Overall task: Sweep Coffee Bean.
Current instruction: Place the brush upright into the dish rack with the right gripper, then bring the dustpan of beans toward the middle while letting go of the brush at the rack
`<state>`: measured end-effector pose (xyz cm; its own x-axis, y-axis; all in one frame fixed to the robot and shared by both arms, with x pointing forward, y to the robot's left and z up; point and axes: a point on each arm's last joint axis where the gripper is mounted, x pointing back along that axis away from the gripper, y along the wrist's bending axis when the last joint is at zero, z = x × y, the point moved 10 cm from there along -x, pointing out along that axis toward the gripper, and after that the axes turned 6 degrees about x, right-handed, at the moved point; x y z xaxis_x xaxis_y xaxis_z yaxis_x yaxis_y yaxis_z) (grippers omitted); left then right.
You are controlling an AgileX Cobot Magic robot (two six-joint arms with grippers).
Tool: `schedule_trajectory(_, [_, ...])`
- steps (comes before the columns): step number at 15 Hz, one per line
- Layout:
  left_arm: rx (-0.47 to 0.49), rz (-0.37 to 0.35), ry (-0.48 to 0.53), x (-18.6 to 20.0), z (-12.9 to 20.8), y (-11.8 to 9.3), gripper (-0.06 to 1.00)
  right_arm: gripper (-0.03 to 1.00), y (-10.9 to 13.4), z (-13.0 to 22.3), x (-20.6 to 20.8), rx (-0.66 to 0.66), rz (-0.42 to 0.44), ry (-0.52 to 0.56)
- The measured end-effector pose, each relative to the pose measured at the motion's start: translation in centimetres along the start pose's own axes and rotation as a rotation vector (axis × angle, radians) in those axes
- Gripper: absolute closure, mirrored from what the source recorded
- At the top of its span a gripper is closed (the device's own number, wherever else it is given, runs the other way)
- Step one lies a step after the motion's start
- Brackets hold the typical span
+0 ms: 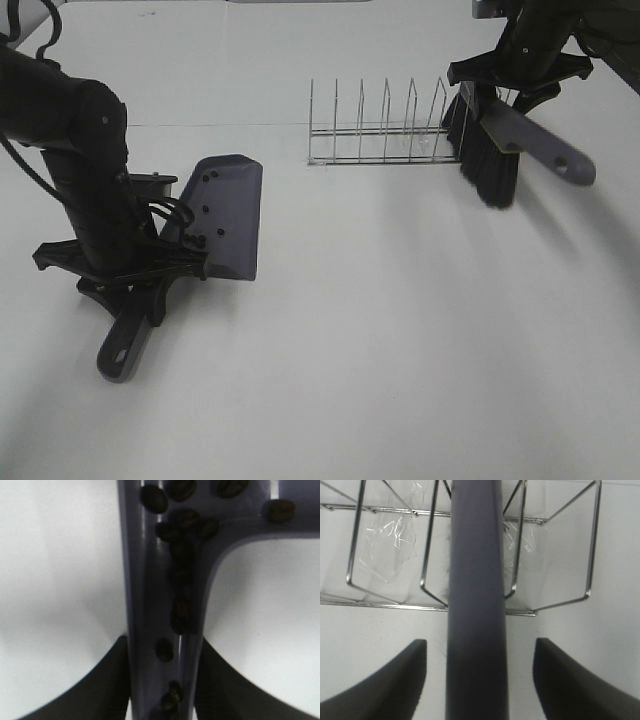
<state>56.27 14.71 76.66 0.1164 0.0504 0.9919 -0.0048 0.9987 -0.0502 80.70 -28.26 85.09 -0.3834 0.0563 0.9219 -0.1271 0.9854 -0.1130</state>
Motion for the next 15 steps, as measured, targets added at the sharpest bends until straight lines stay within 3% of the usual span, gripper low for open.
schedule_trajectory(1, [0.0, 0.0, 0.0, 0.0, 0.0, 0.0, 0.62, 0.36, -0.2, 0.0, 0.0, -0.003, 0.001, -0.002])
schedule_trajectory(3, [0.0, 0.0, 0.0, 0.0, 0.0, 0.0, 0.62, 0.3, -0.2, 0.0, 0.0, -0.005, 0.002, -0.003])
schedule_trajectory(5, [0.0, 0.0, 0.0, 0.0, 0.0, 0.0, 0.62, 0.29, -0.4, -0.4, 1.1, -0.012, 0.004, -0.017])
schedule_trajectory(9, [0.0, 0.003, -0.017, 0.5, -0.3, -0.1, 0.62, 0.29, -0.5, -1.5, 8.3, -0.081, -0.023, -0.057])
schedule_trajectory(11, [0.023, 0.018, -0.077, 1.2, -1.3, -0.3, 0.62, 0.29, 0.4, -1.2, 10.6, -0.107, -0.073, -0.047])
schedule_trajectory(15, [0.014, 0.044, -0.134, 2.1, -1.5, -2.1, 0.62, 0.29, 3.5, -1.2, 11.2, -0.059, -0.106, -0.037])
